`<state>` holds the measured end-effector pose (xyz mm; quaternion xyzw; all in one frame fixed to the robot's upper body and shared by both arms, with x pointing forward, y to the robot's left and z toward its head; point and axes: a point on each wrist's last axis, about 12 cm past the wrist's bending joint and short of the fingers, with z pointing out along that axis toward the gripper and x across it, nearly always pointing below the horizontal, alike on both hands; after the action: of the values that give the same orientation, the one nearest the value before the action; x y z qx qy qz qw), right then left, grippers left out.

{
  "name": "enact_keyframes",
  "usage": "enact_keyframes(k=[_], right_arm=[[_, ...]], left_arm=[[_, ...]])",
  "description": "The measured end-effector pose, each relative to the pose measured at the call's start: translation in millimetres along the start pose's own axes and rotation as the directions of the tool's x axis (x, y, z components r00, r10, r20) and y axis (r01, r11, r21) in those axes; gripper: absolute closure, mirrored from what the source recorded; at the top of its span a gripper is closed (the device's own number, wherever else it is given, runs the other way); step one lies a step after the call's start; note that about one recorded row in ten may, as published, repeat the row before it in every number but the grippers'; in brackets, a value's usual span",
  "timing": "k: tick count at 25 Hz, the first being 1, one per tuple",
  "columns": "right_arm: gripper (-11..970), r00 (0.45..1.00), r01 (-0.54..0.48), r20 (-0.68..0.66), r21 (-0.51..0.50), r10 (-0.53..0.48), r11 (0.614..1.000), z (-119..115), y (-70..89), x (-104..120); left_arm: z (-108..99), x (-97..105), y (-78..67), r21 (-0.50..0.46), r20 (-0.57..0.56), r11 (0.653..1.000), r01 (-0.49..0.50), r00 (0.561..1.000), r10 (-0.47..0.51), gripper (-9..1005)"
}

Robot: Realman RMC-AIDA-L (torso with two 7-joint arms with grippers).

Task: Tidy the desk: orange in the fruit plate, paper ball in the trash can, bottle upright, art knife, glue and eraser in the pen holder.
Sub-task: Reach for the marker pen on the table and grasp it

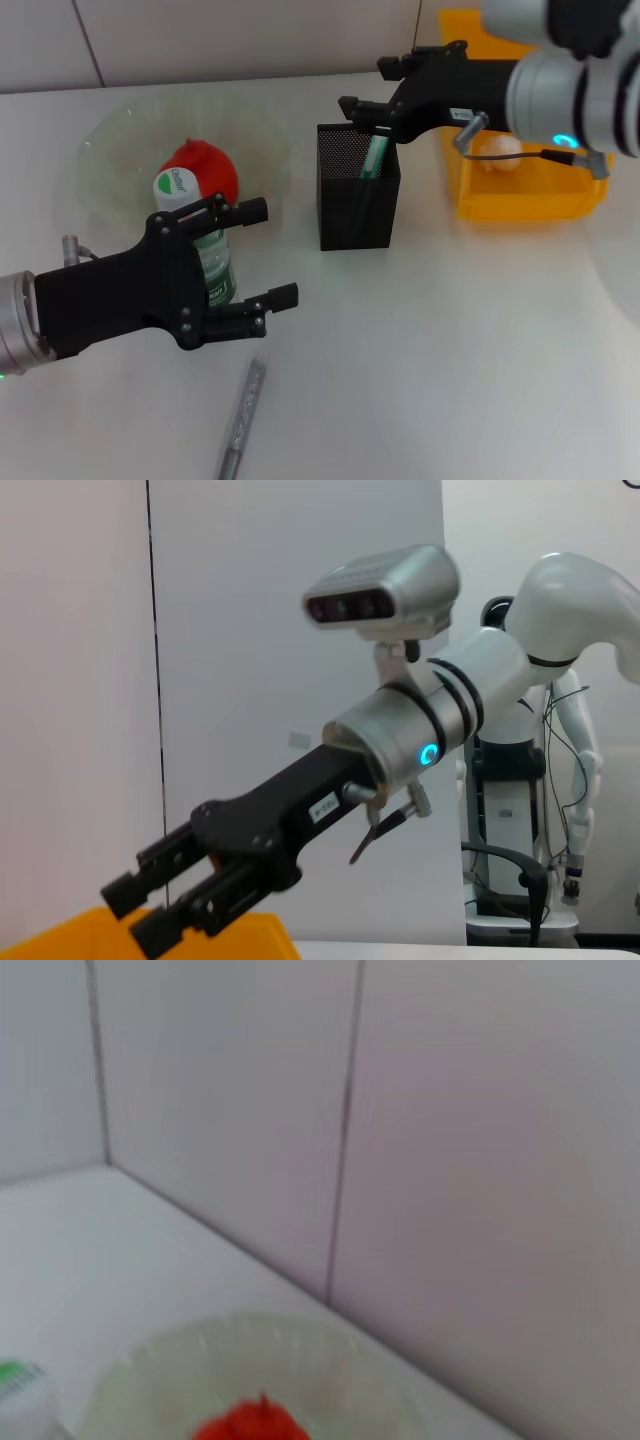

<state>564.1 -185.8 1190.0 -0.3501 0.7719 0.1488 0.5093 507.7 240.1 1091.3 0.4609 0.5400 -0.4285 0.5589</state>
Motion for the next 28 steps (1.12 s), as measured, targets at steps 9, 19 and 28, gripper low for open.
enact_keyframes(k=[9,19,28], right_arm=[[349,0.977,0.008,0.213,-0.075,0.008,0.997,-43,-8.2,17],[348,0.917,0.009,0.39,-0.237,0.087,0.971,-104,-29.2,61],[331,0.912,0.015,0.4,-0.258,0.093,0.966,-135,-31.8,113]], left_arm=[[1,0,0.4,0.001,0.004,1.0,-0.002,1.0,0.002,136],[1,1,0.1,-0.006,0.006,1.0,0.006,1.0,-0.006,136],[3,1,0.3,0.0,0.003,0.999,0.032,0.999,-0.032,136]])
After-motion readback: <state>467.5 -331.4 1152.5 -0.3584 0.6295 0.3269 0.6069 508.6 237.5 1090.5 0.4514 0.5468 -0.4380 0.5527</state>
